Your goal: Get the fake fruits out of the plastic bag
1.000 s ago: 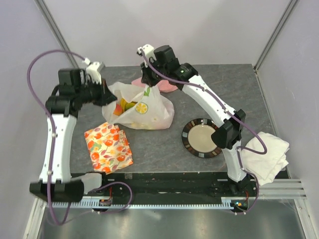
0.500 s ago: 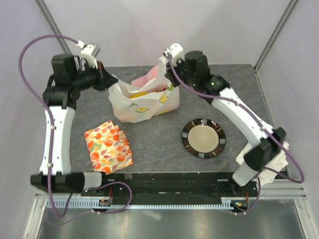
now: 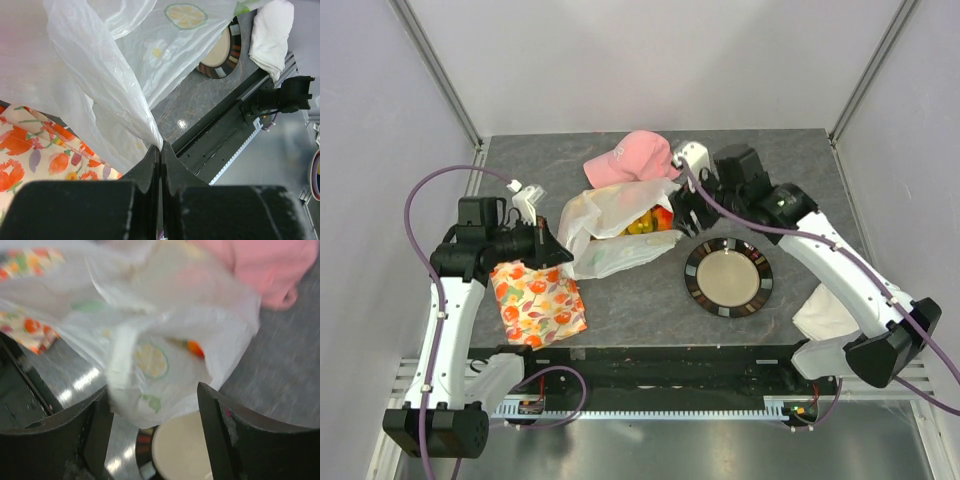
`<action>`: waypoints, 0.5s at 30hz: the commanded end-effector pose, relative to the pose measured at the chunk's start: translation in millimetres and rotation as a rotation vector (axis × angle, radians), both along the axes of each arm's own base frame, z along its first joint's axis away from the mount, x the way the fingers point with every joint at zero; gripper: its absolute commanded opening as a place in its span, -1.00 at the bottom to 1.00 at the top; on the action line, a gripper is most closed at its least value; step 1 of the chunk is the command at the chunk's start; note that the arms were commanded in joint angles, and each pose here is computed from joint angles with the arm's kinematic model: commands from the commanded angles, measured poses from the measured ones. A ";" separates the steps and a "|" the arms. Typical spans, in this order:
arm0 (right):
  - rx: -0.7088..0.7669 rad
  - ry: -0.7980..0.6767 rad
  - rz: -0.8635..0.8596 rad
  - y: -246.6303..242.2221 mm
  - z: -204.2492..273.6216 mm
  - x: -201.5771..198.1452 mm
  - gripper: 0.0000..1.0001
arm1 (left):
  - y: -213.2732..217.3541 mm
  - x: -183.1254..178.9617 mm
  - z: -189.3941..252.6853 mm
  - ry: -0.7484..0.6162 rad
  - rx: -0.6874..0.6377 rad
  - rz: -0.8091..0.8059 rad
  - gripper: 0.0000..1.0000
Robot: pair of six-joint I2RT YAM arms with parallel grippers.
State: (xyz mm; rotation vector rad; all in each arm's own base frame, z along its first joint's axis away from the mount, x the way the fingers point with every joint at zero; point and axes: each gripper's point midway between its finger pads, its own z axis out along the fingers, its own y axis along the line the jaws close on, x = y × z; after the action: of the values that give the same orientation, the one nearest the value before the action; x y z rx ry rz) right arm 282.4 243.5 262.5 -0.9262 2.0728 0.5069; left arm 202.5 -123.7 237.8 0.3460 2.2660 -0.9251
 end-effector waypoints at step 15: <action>0.038 0.034 0.380 115.1 -24.0 -13.4 -0.49 | -17.2 20.6 79.6 -0.144 -0.143 -0.037 -0.97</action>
State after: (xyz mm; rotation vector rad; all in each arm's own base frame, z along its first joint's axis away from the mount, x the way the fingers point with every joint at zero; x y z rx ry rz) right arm 257.2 349.4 315.0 -1.2377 1.7368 0.7835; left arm 220.6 -134.6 290.2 0.3691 2.1254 -0.9887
